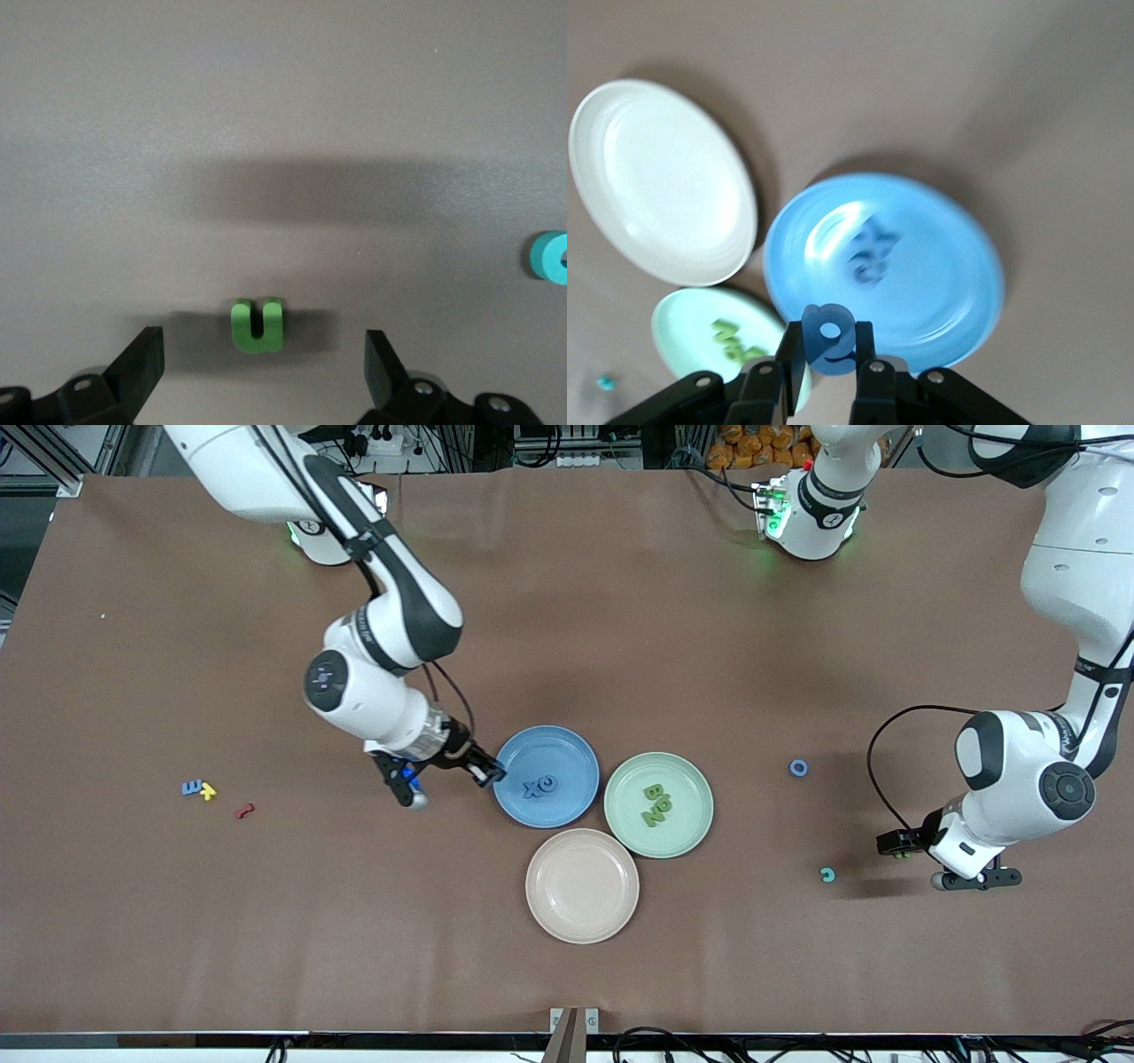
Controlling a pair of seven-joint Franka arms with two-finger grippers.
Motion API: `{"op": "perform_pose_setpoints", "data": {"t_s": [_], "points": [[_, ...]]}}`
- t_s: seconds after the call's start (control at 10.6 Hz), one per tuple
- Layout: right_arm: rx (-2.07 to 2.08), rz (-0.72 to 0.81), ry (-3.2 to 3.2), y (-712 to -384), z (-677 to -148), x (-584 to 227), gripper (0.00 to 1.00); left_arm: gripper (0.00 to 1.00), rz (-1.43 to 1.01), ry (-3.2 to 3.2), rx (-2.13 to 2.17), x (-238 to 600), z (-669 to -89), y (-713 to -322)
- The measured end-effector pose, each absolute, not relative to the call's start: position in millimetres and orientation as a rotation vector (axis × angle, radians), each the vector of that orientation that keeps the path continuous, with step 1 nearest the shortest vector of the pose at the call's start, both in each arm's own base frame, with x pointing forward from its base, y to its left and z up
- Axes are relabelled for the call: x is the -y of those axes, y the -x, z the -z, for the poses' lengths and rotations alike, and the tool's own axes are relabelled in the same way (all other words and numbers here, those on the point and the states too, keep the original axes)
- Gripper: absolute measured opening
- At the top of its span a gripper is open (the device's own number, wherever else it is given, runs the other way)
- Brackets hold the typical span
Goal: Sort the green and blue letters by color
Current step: 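Place the p on the blue plate while the left gripper grasps green U, then place the U on the green plate while the right gripper reaches blue m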
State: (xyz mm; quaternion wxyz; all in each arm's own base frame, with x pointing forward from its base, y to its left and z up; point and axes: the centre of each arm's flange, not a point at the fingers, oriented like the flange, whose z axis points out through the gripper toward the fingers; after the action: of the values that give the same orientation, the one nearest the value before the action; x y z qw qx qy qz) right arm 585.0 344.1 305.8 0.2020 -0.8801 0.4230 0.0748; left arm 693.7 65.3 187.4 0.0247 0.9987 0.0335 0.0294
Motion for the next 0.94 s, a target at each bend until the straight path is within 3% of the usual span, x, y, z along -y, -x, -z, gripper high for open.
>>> {"op": "perform_pose_setpoints", "data": {"t_s": [0.19,0.28,0.66,0.75,0.94], "points": [[-1.239,-0.195,2.383,-585.7,-296.4,-387.5,0.27,1.00,-0.095,-3.093,-0.088,-64.8,-179.3,-693.2],[-1.240,-0.178,2.370,-584.8,-285.2,-396.1,0.33,0.93,-0.096,-3.095,-0.089,-66.7,-177.3,-692.9],[-1.244,-0.132,2.418,-583.6,-261.2,-395.3,0.86,0.34,-0.115,-3.108,-0.036,-75.7,-180.9,-695.1],[-1.233,-0.124,2.464,-586.3,-258.3,-388.0,1.00,0.26,-0.118,-3.110,-0.036,-76.6,-182.4,-695.5],[-1.180,-0.099,2.604,-595.3,-251.3,-362.4,1.00,0.26,-0.120,-3.110,-0.032,-75.2,-182.4,-696.0]]}}
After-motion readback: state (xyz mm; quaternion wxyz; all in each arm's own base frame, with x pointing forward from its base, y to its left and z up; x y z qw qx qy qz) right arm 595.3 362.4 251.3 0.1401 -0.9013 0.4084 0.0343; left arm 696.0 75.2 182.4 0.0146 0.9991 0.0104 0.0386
